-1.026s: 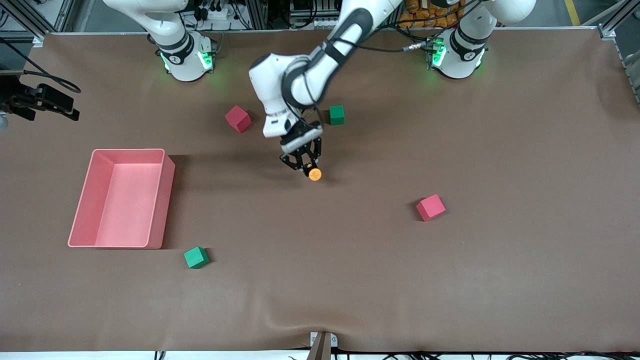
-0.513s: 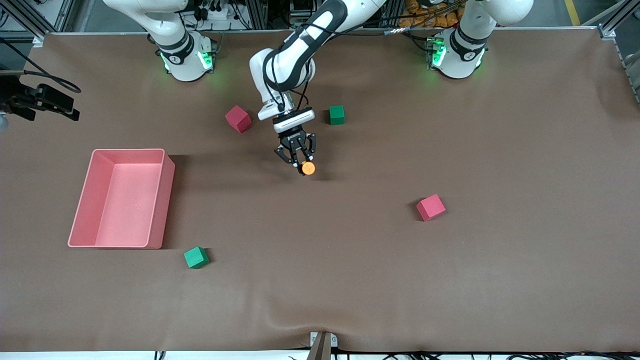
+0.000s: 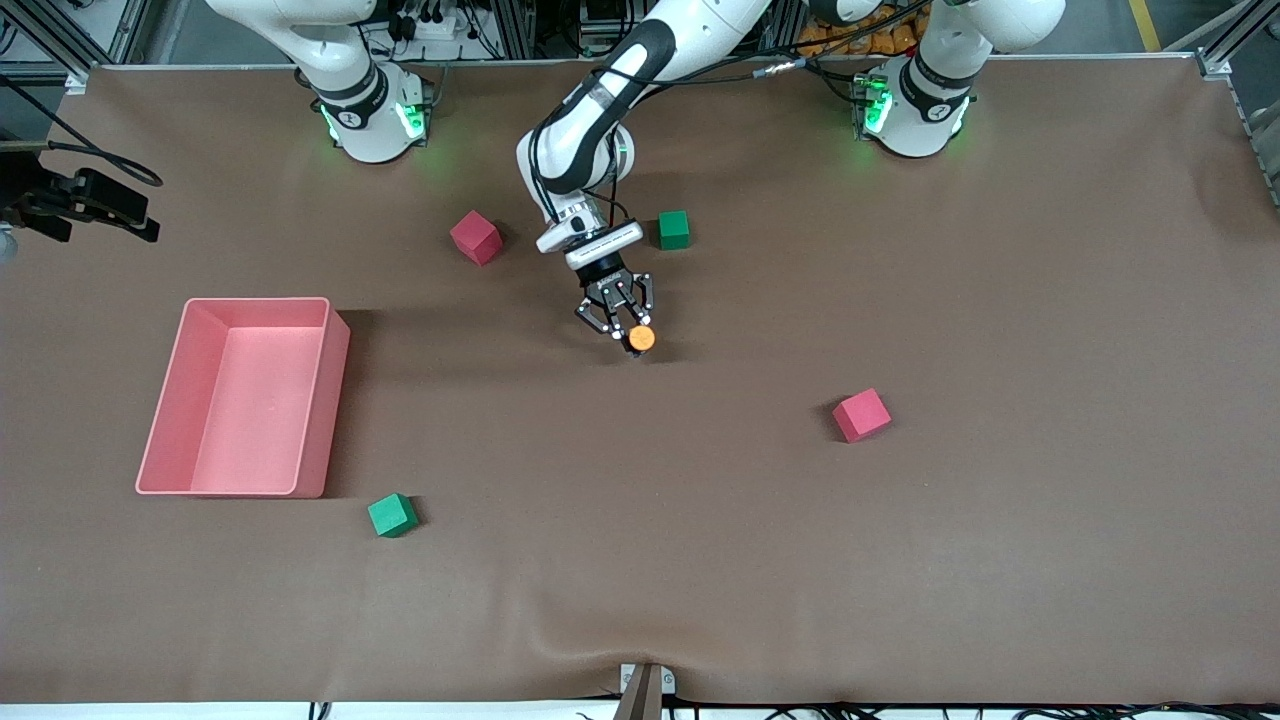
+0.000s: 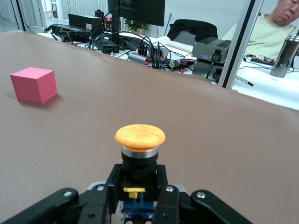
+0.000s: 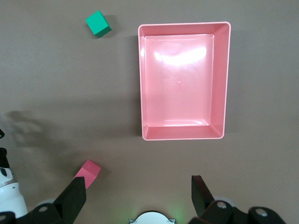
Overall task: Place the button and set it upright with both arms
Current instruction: 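Set the button upright on the table and open the left gripper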
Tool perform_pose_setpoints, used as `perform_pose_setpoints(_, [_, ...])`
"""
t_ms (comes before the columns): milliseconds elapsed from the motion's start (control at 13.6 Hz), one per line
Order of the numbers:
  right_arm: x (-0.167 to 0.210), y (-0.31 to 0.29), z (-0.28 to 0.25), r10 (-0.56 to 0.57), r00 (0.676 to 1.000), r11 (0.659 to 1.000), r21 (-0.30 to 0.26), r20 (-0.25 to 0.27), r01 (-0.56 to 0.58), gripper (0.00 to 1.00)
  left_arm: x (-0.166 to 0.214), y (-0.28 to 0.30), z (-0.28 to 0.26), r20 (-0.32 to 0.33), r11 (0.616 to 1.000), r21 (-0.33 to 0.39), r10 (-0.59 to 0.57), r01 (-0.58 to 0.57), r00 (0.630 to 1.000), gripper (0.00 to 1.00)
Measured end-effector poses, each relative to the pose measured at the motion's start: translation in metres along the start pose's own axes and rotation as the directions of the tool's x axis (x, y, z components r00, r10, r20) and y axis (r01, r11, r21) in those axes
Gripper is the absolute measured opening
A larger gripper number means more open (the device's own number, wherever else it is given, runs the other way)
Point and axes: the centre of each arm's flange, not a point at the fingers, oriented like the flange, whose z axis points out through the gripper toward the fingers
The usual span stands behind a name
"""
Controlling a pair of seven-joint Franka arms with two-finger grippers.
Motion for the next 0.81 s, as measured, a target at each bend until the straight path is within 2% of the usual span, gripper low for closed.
perform_pose_setpoints(220, [0.001,0.000,0.001,0.000,1.000,1.000,0.000,0.003,0.000,1.00,-0.033,-0.020,-0.002,-0.067,0.999,0.019,0.051,-0.050,0.996,0.33])
perform_pose_setpoints(513, [0.001,0.000,0.001,0.000,1.000,1.000,0.000,0.003,0.000,1.00,-0.053,-0.031,0.009,-0.086,0.997,0.028,0.079,-0.077,0.993,0.33])
perform_pose_setpoints(806, [0.001,0.000,0.001,0.000,1.000,1.000,0.000,0.003,0.000,1.00,-0.057,-0.033,0.012,-0.098,0.998,0.020,0.064,-0.062,0.993,0.33])
